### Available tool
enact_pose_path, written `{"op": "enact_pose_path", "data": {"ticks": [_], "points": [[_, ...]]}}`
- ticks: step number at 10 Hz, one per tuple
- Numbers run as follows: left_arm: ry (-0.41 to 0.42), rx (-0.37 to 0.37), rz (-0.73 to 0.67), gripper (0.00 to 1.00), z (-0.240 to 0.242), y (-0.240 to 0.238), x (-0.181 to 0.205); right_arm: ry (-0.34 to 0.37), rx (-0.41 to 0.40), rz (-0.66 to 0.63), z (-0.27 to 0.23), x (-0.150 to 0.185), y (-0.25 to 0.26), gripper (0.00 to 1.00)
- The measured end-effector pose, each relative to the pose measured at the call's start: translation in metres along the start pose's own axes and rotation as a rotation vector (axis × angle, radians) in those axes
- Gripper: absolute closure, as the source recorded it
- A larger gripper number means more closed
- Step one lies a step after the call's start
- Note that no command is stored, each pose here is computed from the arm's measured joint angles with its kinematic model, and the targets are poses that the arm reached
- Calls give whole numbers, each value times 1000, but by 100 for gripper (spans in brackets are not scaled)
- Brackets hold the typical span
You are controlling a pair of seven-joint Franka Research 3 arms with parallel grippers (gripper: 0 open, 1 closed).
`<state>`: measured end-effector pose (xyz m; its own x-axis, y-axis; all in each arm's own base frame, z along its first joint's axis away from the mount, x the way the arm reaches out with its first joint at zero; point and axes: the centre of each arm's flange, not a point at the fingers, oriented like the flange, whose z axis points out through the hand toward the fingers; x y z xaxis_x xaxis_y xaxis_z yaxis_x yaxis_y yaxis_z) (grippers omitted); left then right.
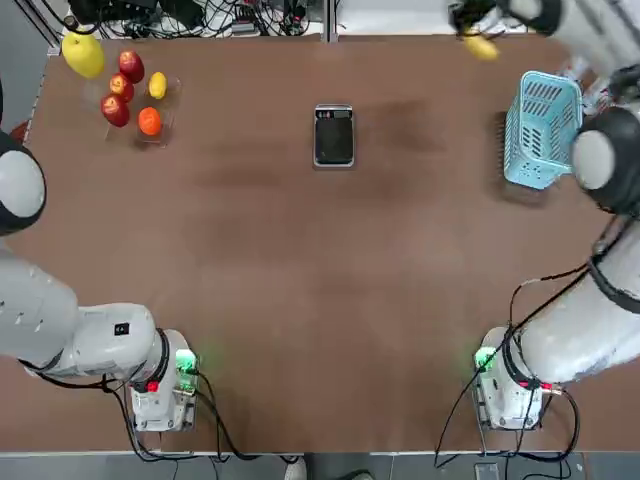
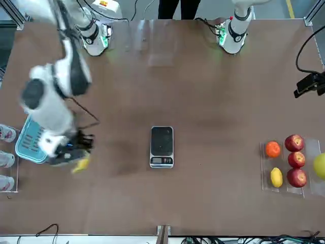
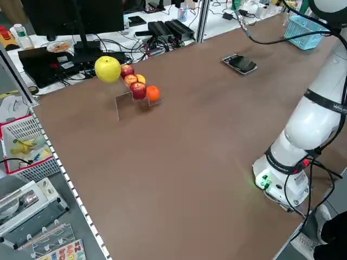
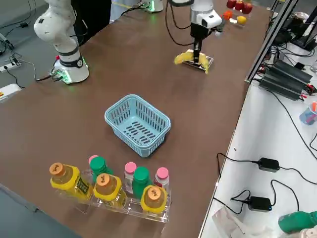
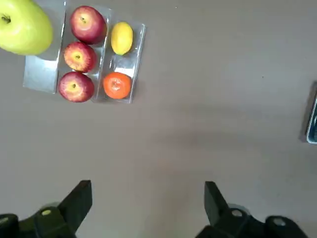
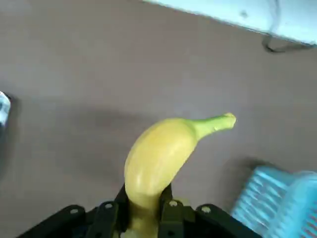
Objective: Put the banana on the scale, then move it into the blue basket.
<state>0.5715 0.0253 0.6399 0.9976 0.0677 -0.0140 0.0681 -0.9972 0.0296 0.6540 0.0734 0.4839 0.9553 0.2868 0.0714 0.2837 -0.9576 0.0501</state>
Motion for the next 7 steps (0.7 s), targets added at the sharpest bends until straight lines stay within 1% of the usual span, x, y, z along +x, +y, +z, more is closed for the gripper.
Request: {"op": "enact_pose_path", "data": {"ticks": [1, 2, 3, 5, 7], "points": [[-1, -1, 11, 0, 0, 6, 0, -37, 12, -38, -7, -24, 46, 73], [-1, -1, 17, 0, 1, 10, 0, -63, 26, -31, -4, -41, 81, 73], [-1, -1, 19, 0, 0, 12, 0, -80, 36, 8, 5, -55, 111, 73], [-1, -1, 23, 0, 0, 16, 0, -117, 43, 115, 30, -82, 155, 73], [-1, -2, 24, 0, 0, 16, 0, -148, 33, 239, 54, -107, 189, 78]]}}
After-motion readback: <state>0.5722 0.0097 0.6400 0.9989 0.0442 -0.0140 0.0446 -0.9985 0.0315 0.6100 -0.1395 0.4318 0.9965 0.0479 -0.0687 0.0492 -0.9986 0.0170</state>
